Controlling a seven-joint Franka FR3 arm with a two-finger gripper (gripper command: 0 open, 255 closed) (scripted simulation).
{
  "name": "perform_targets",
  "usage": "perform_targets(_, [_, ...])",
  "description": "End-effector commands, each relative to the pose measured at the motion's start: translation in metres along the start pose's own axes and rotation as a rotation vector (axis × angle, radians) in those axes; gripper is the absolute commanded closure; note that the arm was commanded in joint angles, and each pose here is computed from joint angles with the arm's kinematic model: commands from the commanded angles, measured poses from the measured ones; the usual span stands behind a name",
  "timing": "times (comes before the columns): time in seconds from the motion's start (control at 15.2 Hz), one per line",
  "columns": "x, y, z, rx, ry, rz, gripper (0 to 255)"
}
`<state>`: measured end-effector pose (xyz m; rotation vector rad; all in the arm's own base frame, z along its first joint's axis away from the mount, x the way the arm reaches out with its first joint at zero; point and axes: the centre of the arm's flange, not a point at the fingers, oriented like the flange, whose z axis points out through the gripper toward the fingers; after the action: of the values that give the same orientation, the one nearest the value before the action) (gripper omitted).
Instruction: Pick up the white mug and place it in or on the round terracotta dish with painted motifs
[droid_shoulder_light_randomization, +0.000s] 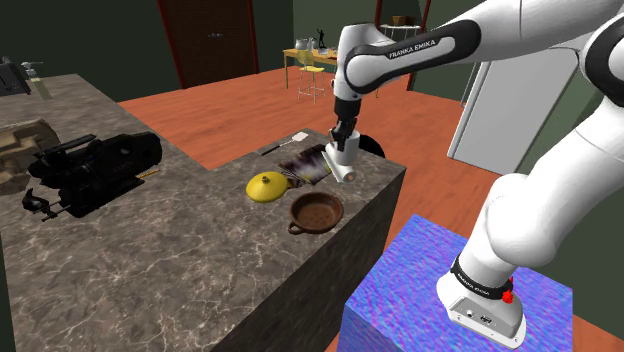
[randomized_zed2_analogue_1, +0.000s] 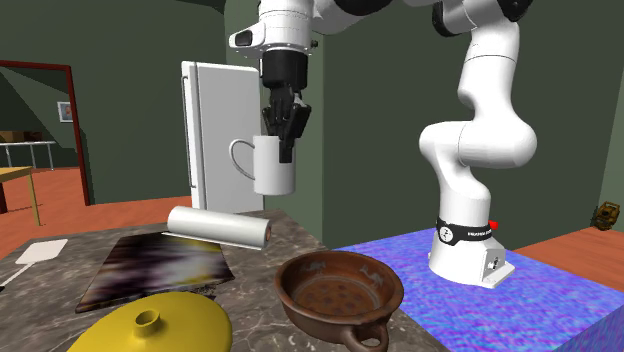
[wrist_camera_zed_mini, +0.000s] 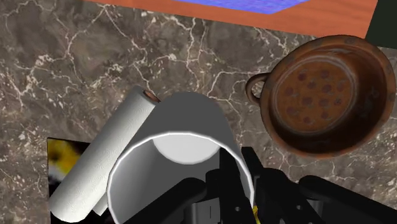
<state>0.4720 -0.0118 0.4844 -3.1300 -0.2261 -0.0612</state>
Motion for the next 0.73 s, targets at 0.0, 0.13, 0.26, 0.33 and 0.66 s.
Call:
perform_targets(0.0, [0.003, -0.026, -0.002, 0.0, 0.0, 0.002, 255])
perform_targets(0.13, [0.007, -0.052, -0.004, 0.0, 0.0, 0.002, 255])
perform_targets(0.26, [0.01, -0.078, -0.005, 0.0, 0.0, 0.002, 255])
perform_targets(0.33, [0.012, -0.091, -0.006, 0.0, 0.0, 0.002, 255])
perform_targets(0.66, [0.02, -0.157, -0.01, 0.0, 0.0, 0.002, 255])
